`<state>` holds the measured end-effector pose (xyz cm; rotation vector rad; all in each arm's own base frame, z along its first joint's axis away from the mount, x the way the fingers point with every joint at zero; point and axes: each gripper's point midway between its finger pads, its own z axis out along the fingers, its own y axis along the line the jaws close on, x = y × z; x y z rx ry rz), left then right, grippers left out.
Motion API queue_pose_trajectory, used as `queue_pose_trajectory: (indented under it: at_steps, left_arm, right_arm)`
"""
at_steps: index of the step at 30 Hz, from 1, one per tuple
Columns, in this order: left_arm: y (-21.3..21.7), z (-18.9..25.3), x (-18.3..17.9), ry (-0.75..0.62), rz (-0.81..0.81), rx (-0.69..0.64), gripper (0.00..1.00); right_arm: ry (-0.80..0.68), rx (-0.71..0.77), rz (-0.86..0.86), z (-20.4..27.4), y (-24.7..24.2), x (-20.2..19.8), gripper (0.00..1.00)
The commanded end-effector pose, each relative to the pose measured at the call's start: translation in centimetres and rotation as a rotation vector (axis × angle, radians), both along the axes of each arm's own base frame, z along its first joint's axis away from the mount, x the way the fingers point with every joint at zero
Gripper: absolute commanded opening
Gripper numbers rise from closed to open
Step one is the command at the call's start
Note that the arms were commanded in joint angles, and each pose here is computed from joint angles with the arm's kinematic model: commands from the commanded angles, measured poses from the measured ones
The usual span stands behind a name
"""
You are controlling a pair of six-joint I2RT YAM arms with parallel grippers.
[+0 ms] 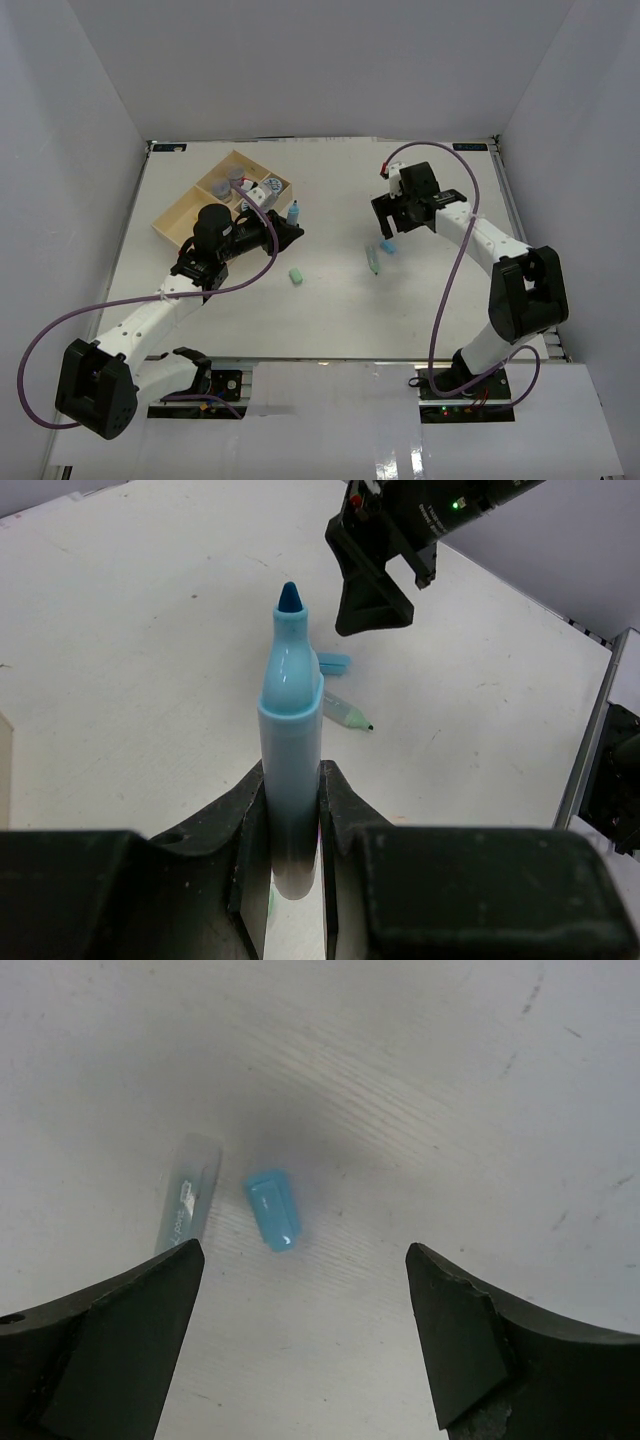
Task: Sort the stationery into containers
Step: Pick up the pen from the center of the board.
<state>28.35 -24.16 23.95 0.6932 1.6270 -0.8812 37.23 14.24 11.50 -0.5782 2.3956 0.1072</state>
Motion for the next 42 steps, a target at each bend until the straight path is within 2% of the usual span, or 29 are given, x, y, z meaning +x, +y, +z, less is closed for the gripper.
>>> queue_pose_trajectory:
  at_steps: [1, 15, 31, 32, 35, 40, 41, 42]
  left_arm:
    - [0.0, 2.3, 0.1, -0.052, -0.005, -0.026, 0.00]
    - [0.1, 2.4, 0.1, -0.054, -0.002, -0.024, 0.00]
    - [-0.1, 2.4, 0.0, -0.048, -0.016, -0.026, 0.00]
    - [-0.1, 2.3, 0.0, -0.048, -0.016, -0.026, 0.00]
    - [-0.2, 2.3, 0.0, -0.045, -0.019, -0.025, 0.00]
    - [-0.2, 2.2, 0.0, -0.043, -0.025, -0.025, 0.00]
    - [-0.3, 2.2, -0.1, -0.044, -0.026, -0.026, 0.00]
    - [-0.3, 2.3, -0.1, -0.046, -0.031, -0.027, 0.00]
  right_arm:
    - [0.090, 0.018, 0.192, -1.5, 1.8, -1.4, 0.86]
    - [0.173, -0.018, 0.271, -5.3, 2.7, 0.0, 0.63]
    - [0.217, -0.084, 0.287, -9.5, 2.7, -0.6, 0.55]
    - [0.213, -0.093, 0.277, -9.7, 2.5, -0.6, 0.52]
    - [0.212, -0.111, 0.267, -10.0, 2.1, -0.4, 0.35]
    - [0.206, -0.130, 0.261, -9.8, 1.7, -0.3, 0.33]
    - [0.197, -0.128, 0.261, -9.4, 1.8, -0.3, 0.28]
    - [0.185, -0.124, 0.257, -9.0, 1.8, -0.1, 0.27]
